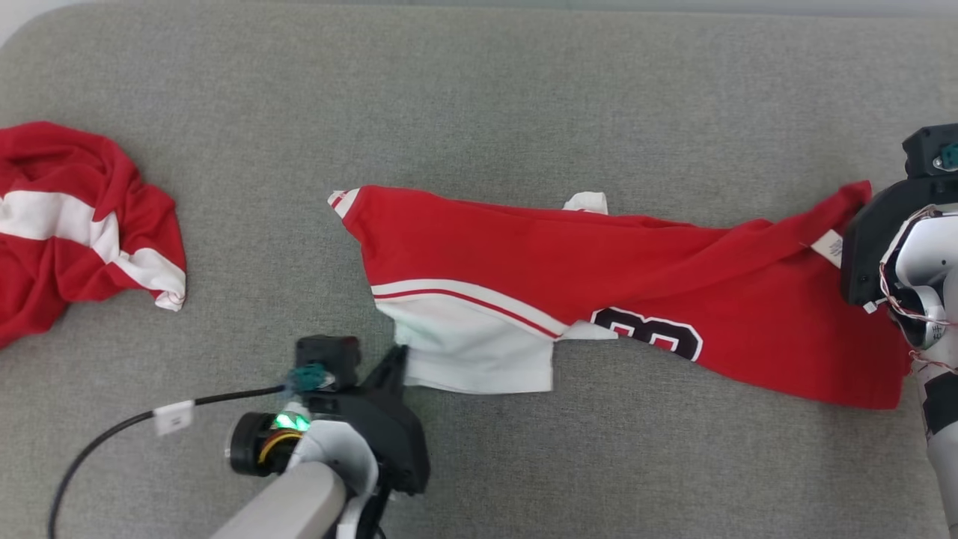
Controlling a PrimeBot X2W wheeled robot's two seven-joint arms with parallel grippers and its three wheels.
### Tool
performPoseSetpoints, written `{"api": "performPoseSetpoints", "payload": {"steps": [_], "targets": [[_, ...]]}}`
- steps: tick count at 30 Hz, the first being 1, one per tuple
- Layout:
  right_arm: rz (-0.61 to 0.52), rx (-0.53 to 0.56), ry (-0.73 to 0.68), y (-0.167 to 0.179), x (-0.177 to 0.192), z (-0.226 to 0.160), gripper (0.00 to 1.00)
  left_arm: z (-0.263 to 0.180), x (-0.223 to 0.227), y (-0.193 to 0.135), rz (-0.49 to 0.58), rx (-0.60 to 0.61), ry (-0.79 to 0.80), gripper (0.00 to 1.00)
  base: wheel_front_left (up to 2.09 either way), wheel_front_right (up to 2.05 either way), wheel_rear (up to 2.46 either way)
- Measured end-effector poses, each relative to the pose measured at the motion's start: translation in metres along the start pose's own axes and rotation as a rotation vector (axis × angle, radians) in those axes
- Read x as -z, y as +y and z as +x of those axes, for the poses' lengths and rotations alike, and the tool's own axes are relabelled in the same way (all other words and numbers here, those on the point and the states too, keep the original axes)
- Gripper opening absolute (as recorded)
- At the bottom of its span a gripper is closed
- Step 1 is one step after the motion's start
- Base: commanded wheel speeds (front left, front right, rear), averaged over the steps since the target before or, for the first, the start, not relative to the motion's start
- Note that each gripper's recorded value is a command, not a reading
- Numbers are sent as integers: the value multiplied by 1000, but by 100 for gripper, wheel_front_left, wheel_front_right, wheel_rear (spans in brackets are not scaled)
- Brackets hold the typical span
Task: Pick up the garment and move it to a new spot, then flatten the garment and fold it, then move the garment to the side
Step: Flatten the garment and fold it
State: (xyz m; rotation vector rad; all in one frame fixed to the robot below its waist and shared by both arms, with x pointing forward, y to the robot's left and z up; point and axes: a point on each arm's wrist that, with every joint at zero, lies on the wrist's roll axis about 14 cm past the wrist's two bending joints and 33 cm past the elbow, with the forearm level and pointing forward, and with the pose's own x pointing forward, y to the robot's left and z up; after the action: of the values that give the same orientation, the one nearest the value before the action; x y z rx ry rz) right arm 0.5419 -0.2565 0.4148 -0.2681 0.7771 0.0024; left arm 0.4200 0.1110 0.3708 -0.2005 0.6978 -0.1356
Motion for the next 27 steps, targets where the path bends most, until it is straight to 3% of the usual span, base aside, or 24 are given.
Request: {"api": "performPoseSetpoints", "payload": {"steps": [6, 9, 15, 27], "targets": [[67, -19, -146, -5, -26, -25, 0, -14, -48, 25, -107, -43, -177, 0, 0, 0, 0], [128, -41, -243, -8, -46, -43, 0, -33, -99, 20, -214, 23, -343, 0, 0, 0, 0], [146, -29, -433, -21, -82, -86, 0, -87, -186, 10, -366, 186, -631, 0, 0, 0, 0], [199, 5, -880, -51, -173, -181, 0, -201, -357, -50, -319, 526, -1045, 0, 0, 0, 0]]}}
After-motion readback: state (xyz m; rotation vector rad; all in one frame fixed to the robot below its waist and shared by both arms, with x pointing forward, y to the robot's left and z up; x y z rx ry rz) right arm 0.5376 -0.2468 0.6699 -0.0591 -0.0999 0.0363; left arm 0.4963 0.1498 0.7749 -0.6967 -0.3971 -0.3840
